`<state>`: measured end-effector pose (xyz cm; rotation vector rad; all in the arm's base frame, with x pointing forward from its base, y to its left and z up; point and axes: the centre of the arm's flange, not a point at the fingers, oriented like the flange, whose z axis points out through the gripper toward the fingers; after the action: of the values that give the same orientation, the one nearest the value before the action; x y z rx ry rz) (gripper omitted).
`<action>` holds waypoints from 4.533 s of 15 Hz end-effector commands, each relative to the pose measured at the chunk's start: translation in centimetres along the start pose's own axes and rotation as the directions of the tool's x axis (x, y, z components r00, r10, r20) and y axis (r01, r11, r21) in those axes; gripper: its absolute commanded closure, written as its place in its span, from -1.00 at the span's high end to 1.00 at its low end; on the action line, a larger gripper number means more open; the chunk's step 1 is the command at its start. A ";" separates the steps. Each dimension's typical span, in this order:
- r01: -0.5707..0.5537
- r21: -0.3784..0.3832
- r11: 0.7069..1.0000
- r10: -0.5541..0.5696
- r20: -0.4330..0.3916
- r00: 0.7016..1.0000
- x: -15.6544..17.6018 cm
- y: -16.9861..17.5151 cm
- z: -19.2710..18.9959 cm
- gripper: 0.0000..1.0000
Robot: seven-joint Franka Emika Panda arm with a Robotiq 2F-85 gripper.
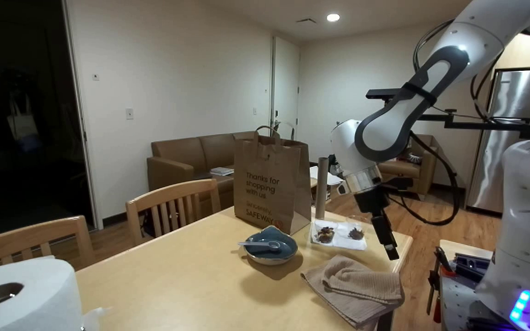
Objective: Use the cloth to wipe the table.
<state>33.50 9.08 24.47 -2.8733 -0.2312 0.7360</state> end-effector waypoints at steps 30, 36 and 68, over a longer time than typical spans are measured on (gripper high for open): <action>-0.343 -0.152 0.927 0.183 -0.614 0.768 7.0 1.9 0.4 1.00; -0.342 -0.026 0.940 0.269 -0.562 0.782 9.6 8.2 5.0 1.00; 0.054 -0.229 0.972 -0.206 -0.718 0.665 16.7 -8.3 2.4 -0.91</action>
<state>46.19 22.04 18.72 -2.9985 -0.4524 -0.5458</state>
